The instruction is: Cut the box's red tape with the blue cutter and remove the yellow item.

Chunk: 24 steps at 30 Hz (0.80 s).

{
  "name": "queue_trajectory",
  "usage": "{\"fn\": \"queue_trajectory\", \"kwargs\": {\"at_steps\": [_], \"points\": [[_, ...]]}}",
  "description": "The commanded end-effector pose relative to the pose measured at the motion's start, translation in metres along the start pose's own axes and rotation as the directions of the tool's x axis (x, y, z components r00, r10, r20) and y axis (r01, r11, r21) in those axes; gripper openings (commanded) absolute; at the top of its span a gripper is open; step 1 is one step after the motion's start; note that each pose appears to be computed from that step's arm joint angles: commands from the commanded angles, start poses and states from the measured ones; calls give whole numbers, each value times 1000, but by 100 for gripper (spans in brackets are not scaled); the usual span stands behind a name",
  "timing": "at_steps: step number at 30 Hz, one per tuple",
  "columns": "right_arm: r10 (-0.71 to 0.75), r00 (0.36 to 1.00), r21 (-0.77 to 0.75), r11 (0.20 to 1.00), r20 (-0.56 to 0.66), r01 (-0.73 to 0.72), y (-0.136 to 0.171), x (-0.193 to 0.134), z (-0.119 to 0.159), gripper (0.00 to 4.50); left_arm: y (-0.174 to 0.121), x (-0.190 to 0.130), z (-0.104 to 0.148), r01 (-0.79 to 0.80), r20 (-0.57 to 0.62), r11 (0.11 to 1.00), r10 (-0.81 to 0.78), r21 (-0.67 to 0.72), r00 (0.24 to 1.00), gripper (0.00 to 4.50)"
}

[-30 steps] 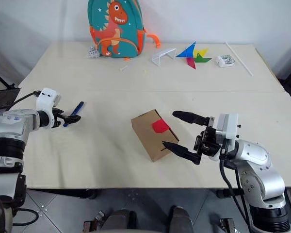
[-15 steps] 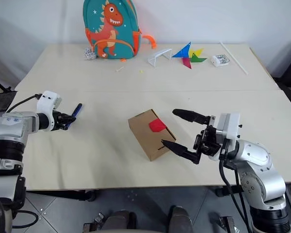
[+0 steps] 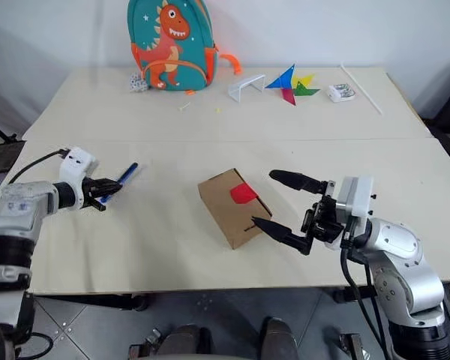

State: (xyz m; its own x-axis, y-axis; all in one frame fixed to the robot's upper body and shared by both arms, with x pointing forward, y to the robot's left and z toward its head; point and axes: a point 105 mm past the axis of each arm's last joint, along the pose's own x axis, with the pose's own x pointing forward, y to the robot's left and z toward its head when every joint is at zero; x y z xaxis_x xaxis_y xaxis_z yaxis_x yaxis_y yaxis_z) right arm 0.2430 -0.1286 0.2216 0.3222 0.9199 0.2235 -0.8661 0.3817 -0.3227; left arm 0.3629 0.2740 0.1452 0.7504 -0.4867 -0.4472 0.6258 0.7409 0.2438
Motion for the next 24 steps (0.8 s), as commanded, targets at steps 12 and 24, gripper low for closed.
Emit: {"fn": "queue_trajectory", "kwargs": {"at_steps": [12, 24], "points": [[-64, 980, 36, 997, -189, 72, 27, -38, 2, 450, -168, 1, 14, 622, -293, 606, -557, 496, 777, 42], [-210, 848, 53, 962, -486, 268, 41, -79, -16, 450, -237, 36, 24, 697, -319, 630, -620, 343, 717, 42]]}}
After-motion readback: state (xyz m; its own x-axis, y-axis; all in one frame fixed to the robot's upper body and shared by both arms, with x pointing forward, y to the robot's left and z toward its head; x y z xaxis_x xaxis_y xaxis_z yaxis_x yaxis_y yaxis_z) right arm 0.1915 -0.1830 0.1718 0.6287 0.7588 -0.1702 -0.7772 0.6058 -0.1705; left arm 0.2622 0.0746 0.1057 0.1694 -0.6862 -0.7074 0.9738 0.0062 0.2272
